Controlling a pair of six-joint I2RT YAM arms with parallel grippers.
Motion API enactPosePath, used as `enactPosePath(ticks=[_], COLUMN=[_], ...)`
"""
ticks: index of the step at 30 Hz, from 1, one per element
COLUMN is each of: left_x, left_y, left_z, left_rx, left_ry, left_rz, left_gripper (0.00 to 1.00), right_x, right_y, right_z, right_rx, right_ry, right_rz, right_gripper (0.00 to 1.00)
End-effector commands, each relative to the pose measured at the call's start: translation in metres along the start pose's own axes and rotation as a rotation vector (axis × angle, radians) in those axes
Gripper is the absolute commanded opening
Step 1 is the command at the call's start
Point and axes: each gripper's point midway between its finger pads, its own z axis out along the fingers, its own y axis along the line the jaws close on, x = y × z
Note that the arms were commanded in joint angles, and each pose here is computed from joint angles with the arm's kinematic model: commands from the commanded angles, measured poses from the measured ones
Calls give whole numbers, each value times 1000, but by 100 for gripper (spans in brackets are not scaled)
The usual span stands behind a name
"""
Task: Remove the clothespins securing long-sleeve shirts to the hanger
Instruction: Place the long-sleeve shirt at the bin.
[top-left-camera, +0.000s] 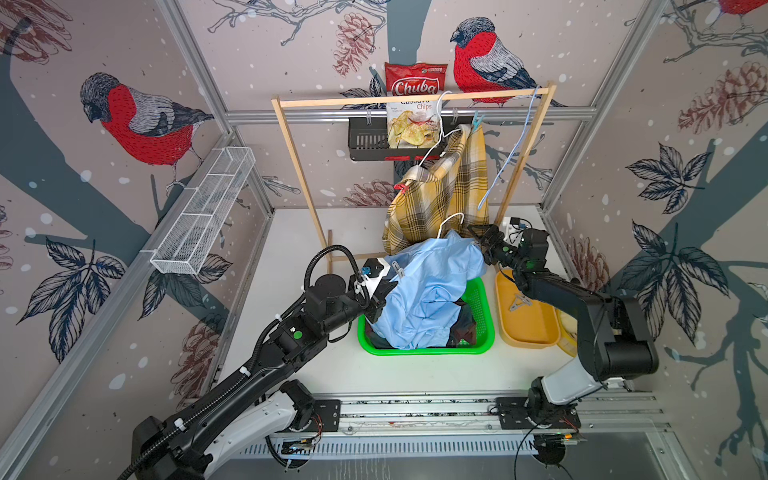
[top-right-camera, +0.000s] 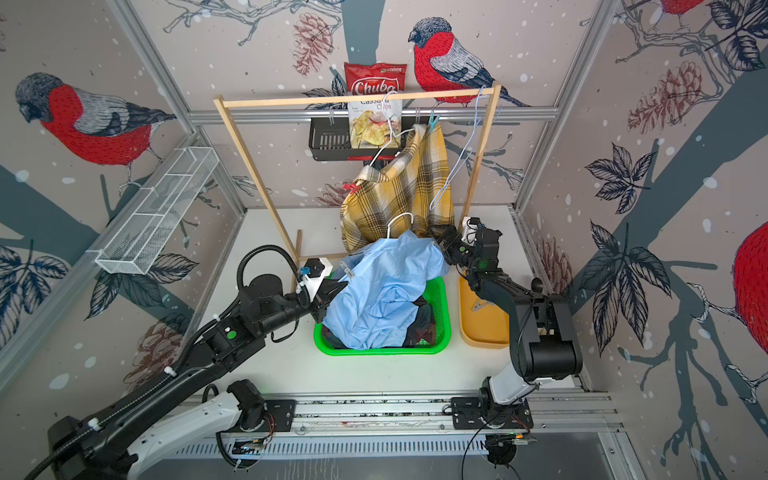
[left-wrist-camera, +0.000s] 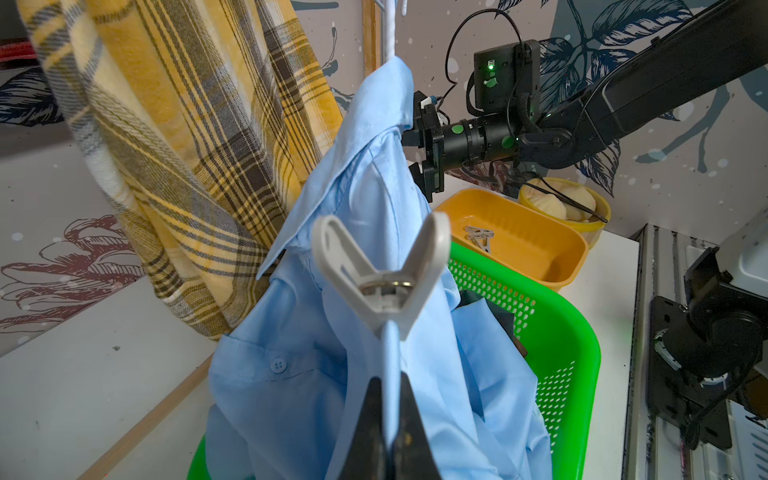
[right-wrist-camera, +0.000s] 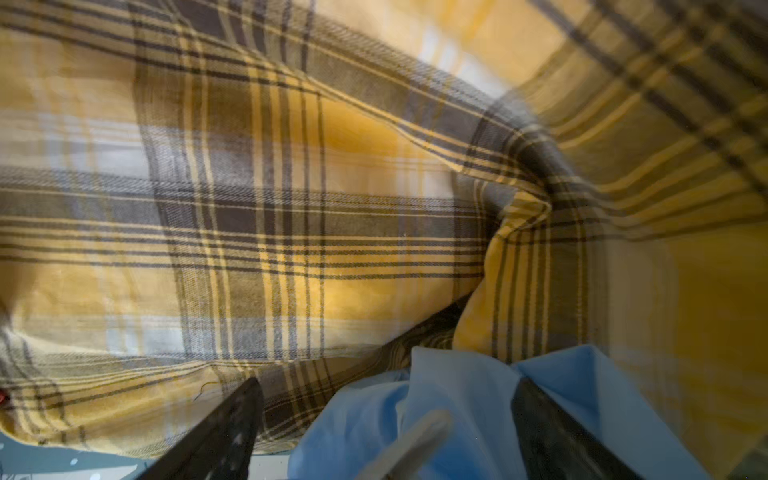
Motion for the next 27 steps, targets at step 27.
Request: enactPosePath(ticks=[27], left_x=[-4], left_y=[-4], left_z=[8], left_rx=[17], left_ry=[-28], left_rz=[19], left_gripper=[0], right_x=[38], right_y=[56], right_z=[30], right_rx=[119], right_ry=[96], right_rz=[-386], right_gripper=[71])
